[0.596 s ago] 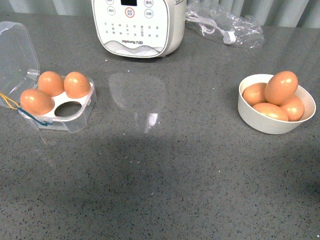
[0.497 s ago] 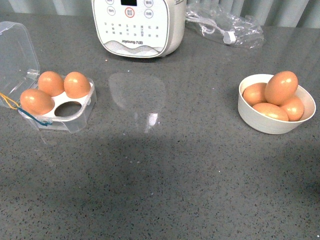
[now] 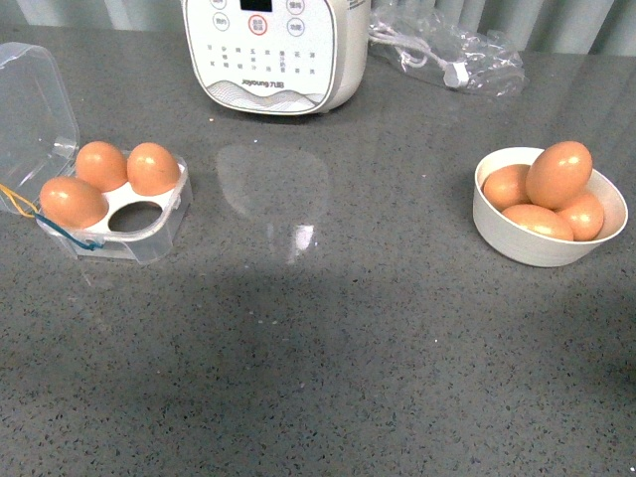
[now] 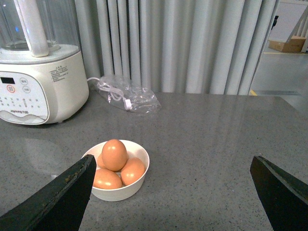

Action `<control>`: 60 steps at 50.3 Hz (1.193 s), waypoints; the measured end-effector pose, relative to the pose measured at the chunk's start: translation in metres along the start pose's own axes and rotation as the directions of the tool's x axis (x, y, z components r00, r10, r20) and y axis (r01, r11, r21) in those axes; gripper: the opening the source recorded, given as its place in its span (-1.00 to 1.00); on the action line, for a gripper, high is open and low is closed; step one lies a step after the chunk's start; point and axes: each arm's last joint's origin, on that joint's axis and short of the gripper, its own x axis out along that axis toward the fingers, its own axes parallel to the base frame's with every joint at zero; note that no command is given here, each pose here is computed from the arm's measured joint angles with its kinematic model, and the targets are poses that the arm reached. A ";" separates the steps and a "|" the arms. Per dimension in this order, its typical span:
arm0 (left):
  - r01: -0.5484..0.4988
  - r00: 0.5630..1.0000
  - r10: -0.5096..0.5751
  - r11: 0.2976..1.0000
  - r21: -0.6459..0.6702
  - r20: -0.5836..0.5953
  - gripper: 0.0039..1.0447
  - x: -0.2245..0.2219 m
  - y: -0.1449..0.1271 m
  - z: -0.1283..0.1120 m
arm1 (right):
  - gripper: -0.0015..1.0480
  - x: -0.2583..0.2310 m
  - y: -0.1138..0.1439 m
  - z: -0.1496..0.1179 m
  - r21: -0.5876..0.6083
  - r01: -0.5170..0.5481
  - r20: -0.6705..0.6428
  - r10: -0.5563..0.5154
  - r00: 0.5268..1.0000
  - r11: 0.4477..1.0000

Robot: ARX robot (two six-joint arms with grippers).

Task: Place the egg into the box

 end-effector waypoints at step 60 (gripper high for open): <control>0.000 1.000 0.000 1.000 0.000 0.000 0.87 0.000 0.000 0.000 | 0.86 0.210 0.051 0.010 -0.061 -0.295 -0.776 0.140 0.615 0.954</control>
